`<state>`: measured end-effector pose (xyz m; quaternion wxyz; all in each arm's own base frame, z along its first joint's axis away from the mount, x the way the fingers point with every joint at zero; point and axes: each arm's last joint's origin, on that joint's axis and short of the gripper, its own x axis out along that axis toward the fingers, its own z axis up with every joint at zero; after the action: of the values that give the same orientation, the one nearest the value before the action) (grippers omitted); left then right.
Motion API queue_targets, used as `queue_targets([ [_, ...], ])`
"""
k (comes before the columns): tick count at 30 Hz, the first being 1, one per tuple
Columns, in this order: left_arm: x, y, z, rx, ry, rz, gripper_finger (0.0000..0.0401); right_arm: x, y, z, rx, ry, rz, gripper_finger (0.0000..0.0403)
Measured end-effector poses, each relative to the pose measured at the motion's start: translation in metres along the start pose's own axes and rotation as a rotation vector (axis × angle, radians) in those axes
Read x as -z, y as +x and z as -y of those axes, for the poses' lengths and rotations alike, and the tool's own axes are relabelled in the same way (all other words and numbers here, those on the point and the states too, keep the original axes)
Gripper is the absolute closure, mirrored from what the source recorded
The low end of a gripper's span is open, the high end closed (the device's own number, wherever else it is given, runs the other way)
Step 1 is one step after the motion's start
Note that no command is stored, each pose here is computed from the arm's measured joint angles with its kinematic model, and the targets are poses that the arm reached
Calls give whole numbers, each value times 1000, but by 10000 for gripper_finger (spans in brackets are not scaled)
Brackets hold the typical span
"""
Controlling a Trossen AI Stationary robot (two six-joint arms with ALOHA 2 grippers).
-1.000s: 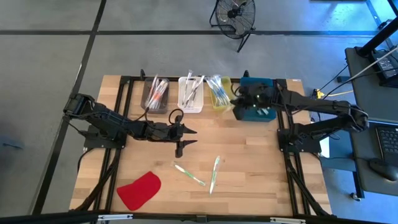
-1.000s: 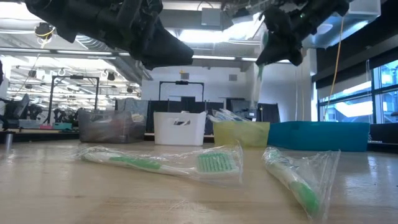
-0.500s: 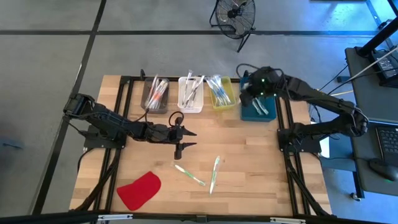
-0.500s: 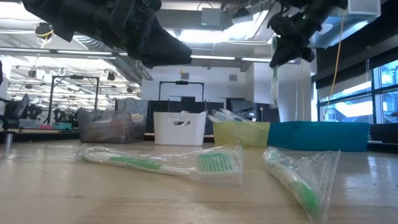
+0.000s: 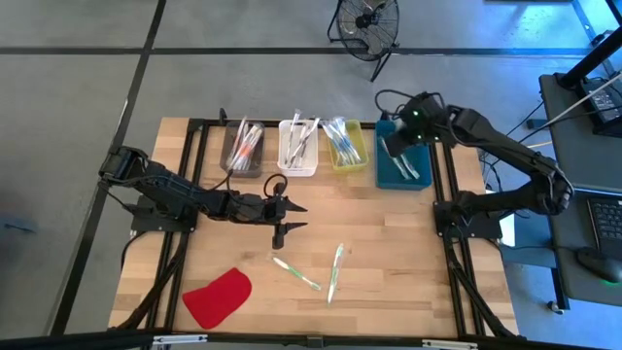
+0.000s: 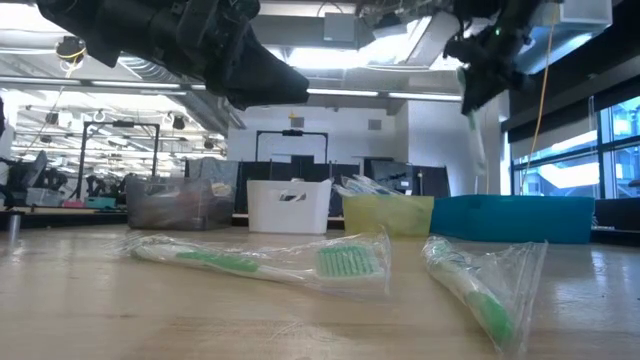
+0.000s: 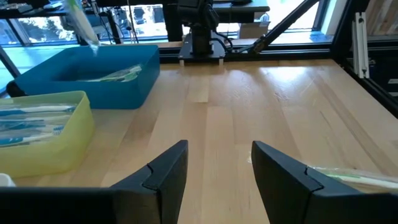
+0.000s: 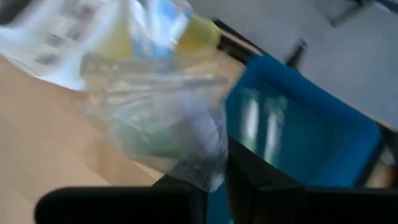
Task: Pick & Place Toothbrushes
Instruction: Put the green toothbrush into the blue bin
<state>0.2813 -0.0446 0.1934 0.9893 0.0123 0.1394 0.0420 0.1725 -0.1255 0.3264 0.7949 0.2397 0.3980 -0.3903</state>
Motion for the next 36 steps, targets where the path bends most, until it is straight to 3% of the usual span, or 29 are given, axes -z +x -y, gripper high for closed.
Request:
queue_targets([
  [5,0,0,0,-2,0,0,228,4,22,7,115,7,-166,366],
  [10,0,0,0,-4,0,0,228,2,48,6,150,-22,-273,379],
  [15,0,0,0,-4,0,0,228,2,71,8,188,-20,-375,361],
  [24,1,0,0,-5,3,-9,228,2,99,16,195,21,-481,381],
  [31,1,0,0,-5,4,-13,228,2,115,25,223,68,-543,350],
  [36,1,0,0,-5,4,-13,228,2,128,32,239,89,-571,365],
])
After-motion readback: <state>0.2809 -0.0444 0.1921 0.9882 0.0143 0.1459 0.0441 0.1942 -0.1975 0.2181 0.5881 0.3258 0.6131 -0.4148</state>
